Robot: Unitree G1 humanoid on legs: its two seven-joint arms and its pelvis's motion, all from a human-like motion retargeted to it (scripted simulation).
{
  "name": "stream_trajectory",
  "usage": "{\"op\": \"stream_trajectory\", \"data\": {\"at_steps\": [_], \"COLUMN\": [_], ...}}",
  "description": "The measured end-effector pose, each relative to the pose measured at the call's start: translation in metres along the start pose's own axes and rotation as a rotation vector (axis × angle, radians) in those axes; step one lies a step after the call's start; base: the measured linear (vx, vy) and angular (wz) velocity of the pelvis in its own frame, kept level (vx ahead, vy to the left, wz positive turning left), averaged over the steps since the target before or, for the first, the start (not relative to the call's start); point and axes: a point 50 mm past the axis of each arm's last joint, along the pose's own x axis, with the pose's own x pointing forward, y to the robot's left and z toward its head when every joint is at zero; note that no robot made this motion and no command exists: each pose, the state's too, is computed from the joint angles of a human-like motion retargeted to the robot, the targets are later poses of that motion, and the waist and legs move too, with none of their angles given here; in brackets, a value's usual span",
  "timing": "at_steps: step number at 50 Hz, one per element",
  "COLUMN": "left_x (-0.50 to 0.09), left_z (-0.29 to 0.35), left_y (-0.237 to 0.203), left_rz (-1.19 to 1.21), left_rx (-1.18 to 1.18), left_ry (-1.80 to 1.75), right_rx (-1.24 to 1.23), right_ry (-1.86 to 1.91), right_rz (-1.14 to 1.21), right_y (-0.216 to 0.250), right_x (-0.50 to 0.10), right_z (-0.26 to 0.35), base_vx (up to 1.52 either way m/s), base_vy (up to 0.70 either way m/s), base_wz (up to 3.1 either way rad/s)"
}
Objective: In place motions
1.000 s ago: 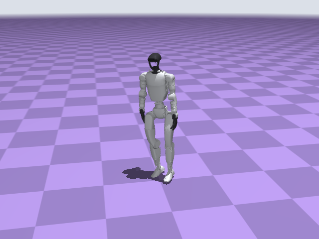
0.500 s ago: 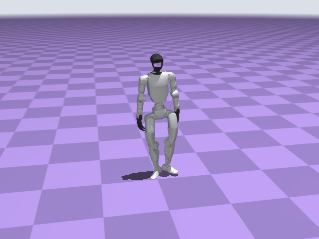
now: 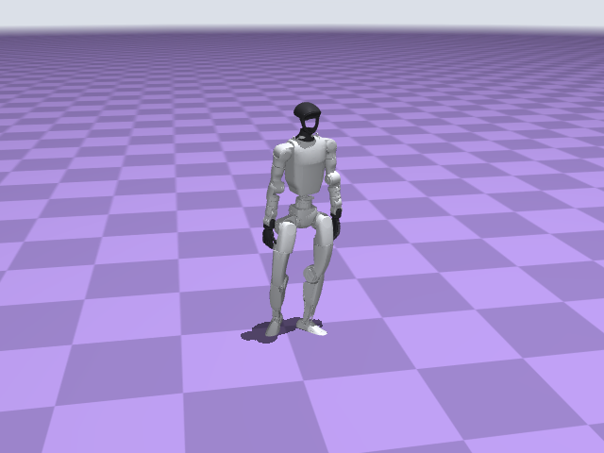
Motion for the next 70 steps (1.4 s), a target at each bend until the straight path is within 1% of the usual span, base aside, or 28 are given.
{"op": "stream_trajectory", "data": {"at_steps": [5,10,15,21,24,30,37,44,57,63,70], "left_x": [-0.005,-0.008,-0.009,-0.009,-0.006,0.000,0.000,0.003,0.001,0.001,0.001], "left_z": [0.020,0.025,0.014,-0.013,-0.027,-0.055,-0.076,-0.058,-0.027,-0.026,-0.035], "left_y": [0.010,0.021,0.030,0.036,0.028,0.008,-0.001,-0.004,0.007,0.006,0.002], "left_rz": [0.024,0.057,0.075,0.085,0.080,-0.008,-0.005,-0.014,0.002,-0.013,-0.051], "left_rx": [0.051,0.051,0.037,0.024,-0.010,-0.197,-0.214,-0.189,-0.150,-0.154,-0.133], "left_ry": [-0.038,-0.046,-0.011,0.109,0.148,0.148,0.235,0.154,0.057,0.054,0.094], "right_rx": [0.001,-0.027,-0.094,-0.092,-0.067,-0.094,-0.129,-0.215,-0.116,-0.105,-0.116], "right_ry": [0.001,-0.026,-0.068,-0.102,-0.089,-0.151,-0.240,-0.147,0.039,0.072,0.060], "right_rz": [0.016,0.042,0.026,0.010,0.009,-0.008,0.019,0.032,0.056,0.052,0.058], "right_y": [0.008,0.018,0.016,0.010,0.008,0.006,0.015,0.016,0.014,0.013,0.014], "right_x": [0.001,0.002,0.002,0.000,0.000,-0.003,-0.006,-0.002,0.002,0.001,0.002], "right_z": [-0.002,0.007,0.021,0.027,0.025,0.050,0.070,0.051,0.001,-0.007,0.000], "base_vx": [0.23,0.14,0.12,0.15,0.13,0.03,-0.04,-0.03,-0.07,-0.06,-0.04], "base_vy": [-0.03,-0.14,-0.13,-0.01,-0.01,-0.03,-0.06,-0.03,-0.04,-0.02,-0.02], "base_wz": [1.40,1.49,1.21,0.90,0.31,0.18,0.33,0.05,0.05,-0.01,-0.04]}}
